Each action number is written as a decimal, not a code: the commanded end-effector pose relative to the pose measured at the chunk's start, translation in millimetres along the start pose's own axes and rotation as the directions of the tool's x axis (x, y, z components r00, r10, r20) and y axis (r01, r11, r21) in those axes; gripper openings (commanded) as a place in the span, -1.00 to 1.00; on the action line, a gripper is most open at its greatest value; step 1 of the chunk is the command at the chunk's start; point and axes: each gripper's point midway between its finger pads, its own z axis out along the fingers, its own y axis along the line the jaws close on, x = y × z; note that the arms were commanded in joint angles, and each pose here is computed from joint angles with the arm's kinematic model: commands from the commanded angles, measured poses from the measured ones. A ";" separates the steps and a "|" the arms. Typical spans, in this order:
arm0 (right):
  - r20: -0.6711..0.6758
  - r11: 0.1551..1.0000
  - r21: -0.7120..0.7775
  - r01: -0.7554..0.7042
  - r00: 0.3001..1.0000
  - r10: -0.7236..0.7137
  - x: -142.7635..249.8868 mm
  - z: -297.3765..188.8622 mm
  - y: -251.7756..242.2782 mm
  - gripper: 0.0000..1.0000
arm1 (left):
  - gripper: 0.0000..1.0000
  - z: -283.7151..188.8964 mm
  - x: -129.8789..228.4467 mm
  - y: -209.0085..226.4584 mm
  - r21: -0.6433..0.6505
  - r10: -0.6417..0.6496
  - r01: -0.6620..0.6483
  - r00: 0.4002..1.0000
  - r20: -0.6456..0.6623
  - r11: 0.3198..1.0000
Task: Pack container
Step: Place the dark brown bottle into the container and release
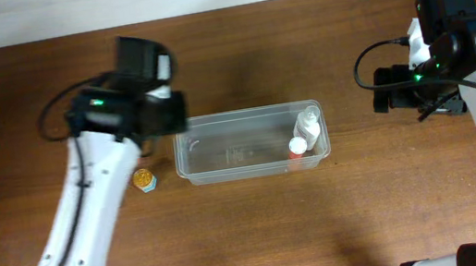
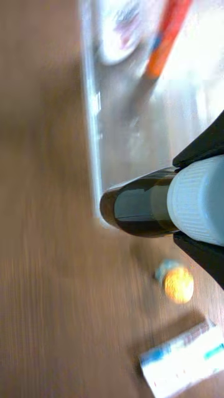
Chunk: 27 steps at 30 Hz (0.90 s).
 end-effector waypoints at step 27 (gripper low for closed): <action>-0.015 1.000 -0.003 0.002 1.000 -0.003 2.2 2.1 -1.2 0.85 | -0.99 134.5 49.1 -170.7 0.243 0.197 -0.153 0.967 -0.165 0.958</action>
